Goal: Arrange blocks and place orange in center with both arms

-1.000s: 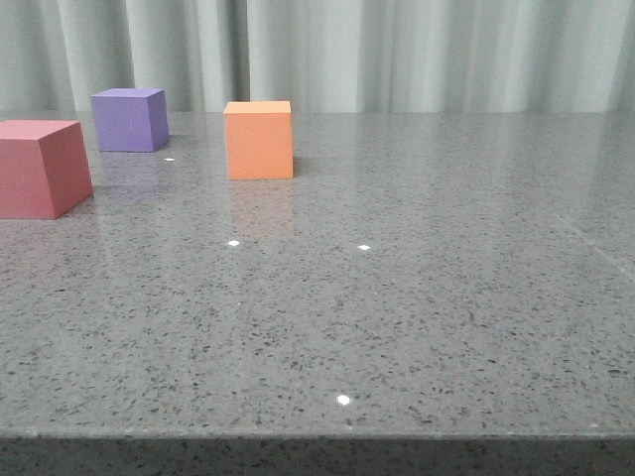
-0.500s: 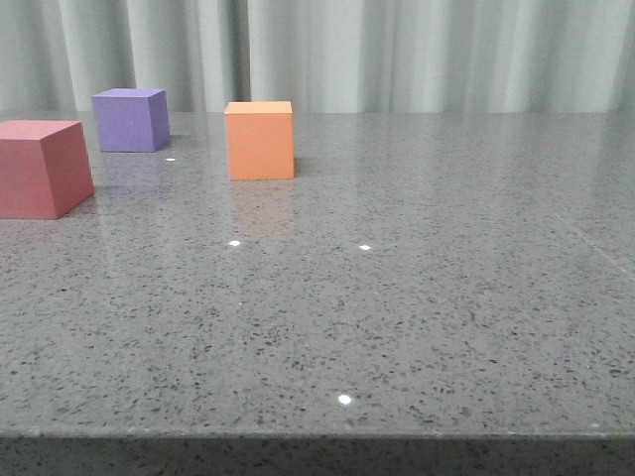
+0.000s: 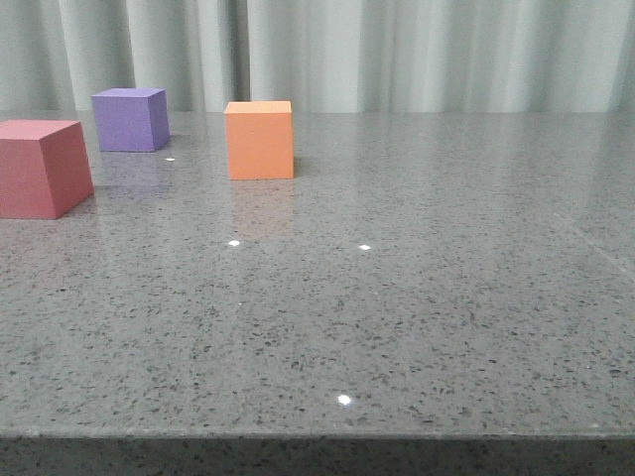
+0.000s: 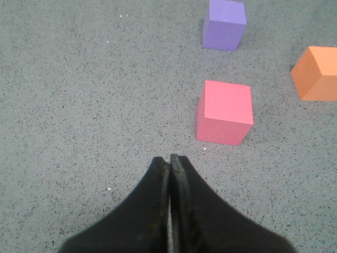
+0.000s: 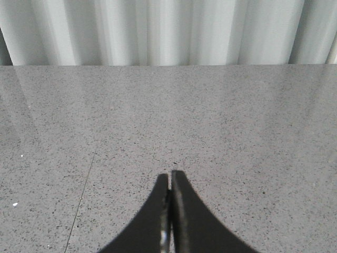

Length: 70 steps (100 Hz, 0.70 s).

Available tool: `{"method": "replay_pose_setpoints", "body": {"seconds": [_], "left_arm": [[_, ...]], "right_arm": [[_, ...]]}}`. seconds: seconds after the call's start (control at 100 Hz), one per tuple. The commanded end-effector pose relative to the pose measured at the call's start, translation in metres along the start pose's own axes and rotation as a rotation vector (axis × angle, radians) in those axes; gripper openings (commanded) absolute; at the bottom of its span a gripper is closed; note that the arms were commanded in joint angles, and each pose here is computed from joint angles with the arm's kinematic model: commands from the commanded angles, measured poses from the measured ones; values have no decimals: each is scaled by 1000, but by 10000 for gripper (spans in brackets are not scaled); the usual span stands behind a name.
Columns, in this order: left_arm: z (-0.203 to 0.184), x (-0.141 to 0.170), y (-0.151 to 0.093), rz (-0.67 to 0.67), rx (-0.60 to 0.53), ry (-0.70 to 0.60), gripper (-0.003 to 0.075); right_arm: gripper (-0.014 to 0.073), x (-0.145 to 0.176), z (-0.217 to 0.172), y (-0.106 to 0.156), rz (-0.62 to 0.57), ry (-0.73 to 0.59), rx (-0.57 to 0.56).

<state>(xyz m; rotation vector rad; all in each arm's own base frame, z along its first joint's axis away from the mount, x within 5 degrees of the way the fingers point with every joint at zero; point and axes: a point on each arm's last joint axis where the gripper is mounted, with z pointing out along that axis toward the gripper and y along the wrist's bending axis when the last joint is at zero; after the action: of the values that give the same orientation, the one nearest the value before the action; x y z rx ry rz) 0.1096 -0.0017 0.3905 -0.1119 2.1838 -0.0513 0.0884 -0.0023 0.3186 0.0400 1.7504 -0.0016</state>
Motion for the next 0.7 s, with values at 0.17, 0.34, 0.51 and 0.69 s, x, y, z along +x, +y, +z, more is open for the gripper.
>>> {"method": "replay_pose_setpoints", "body": {"seconds": [0.17, 0.34, 0.51, 0.69], "left_arm": [[-5, -13, -4, -18, 37, -73, 291], [-5, -13, -4, -19, 39, -73, 713], [-3, -15, -10, -62, 100, -74, 634], [15, -30, -23, -83, 172, -23, 627]], "right_arm": [[-68, -14, -2, 1, -27, -86, -12], [-68, -14, -2, 1, -27, -86, -12], [-68, -14, -2, 1, -27, -86, -12], [-68, -14, -2, 1, -27, -86, -12]]}}
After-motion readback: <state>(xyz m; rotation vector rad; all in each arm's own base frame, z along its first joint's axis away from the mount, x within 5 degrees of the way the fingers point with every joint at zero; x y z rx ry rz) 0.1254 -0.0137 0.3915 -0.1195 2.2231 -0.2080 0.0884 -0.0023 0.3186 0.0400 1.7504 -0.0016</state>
